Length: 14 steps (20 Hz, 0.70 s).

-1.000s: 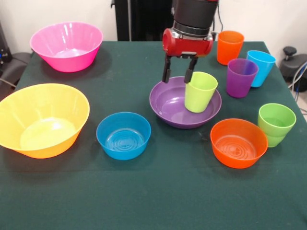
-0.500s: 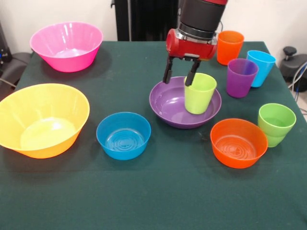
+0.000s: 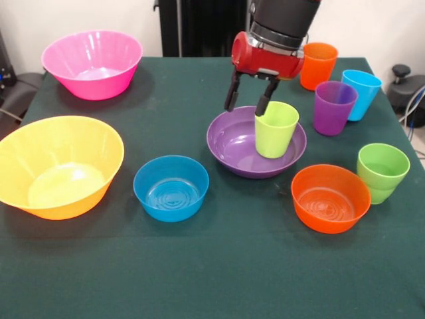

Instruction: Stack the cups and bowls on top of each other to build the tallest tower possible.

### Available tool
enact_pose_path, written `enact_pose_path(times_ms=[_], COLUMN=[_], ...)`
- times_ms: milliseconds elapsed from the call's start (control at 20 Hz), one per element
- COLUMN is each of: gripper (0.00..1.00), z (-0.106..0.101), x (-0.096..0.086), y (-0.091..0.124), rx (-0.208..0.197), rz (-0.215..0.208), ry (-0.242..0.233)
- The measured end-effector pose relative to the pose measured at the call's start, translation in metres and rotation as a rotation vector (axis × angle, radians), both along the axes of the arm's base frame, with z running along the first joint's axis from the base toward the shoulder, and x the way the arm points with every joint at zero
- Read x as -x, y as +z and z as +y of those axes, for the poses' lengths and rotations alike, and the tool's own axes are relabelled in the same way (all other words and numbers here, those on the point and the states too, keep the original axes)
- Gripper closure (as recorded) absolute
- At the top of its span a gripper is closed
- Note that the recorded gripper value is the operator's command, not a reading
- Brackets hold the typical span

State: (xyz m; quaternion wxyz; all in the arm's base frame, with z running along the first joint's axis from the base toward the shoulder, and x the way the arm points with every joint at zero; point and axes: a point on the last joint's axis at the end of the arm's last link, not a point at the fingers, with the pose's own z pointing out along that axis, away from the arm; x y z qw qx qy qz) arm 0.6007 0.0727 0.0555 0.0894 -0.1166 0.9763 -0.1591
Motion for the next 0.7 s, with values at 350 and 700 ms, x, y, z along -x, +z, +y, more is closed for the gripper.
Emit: enact_pose_path(times_ms=[350,700], gripper=[0.0,0.0], z=[0.005,0.016], x=[-0.001,-0.005], y=[0.011,0.03], rx=[-0.018,-0.079], rz=[0.017,0.013], ry=[-0.002,-0.012])
